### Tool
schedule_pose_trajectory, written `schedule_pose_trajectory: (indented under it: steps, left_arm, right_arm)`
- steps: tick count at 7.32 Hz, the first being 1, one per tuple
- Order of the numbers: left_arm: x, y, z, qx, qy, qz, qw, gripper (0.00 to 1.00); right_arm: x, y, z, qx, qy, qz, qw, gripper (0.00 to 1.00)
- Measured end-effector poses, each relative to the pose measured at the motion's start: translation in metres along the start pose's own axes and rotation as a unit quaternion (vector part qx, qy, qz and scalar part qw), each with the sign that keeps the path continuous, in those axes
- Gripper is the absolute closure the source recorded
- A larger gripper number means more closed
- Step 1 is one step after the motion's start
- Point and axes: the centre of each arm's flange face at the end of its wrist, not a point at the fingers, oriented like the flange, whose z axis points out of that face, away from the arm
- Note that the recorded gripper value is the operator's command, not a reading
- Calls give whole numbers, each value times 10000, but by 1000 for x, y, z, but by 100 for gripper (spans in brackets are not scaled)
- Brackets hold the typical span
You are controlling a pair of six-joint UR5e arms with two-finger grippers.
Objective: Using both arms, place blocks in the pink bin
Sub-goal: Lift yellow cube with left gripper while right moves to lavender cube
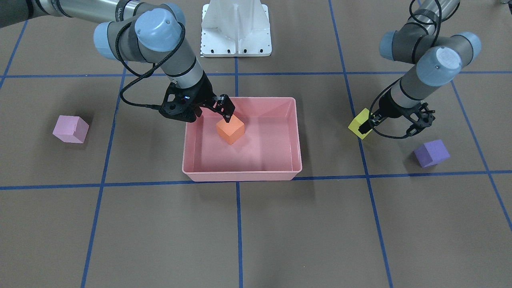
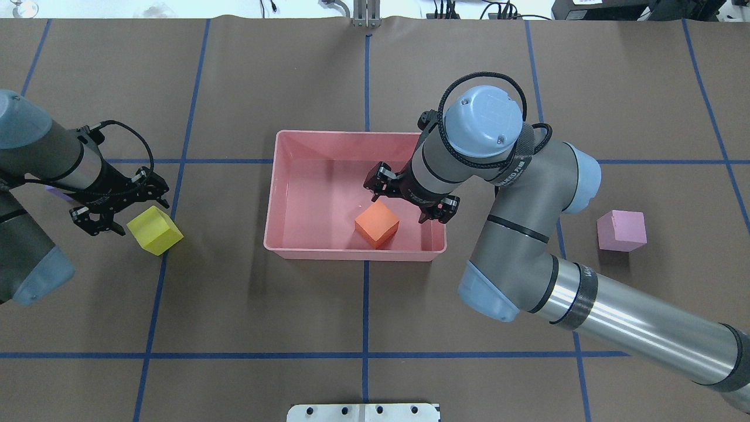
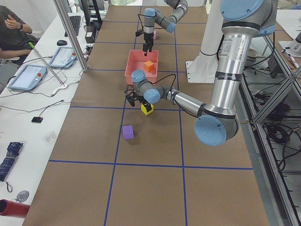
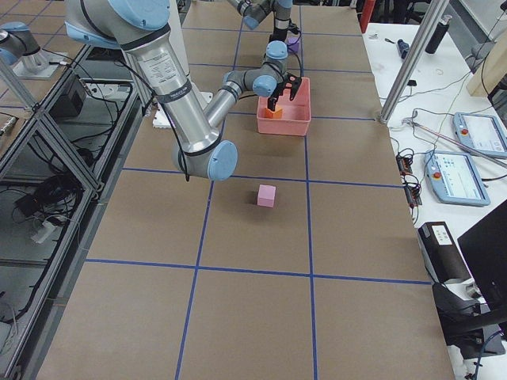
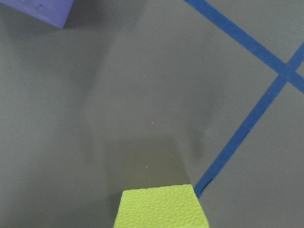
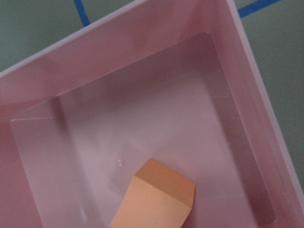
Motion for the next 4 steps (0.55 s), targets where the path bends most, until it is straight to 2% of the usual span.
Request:
schedule_pose_trajectory:
  steps: [1,3,4]
  left_arm:
    - [1,3,4,11,-27,11,10000,22]
    - [1,7,8,22,-54,38,10000,100]
    - [2,9,7,24,-38,55,10000,100]
  right_arm:
    - [3,-9,-15,78,-83,36,9999,1]
    - [44,-42,-65,371,-253,193,9988,1]
    - [77,-62,-82,516,-200,252,9981,1]
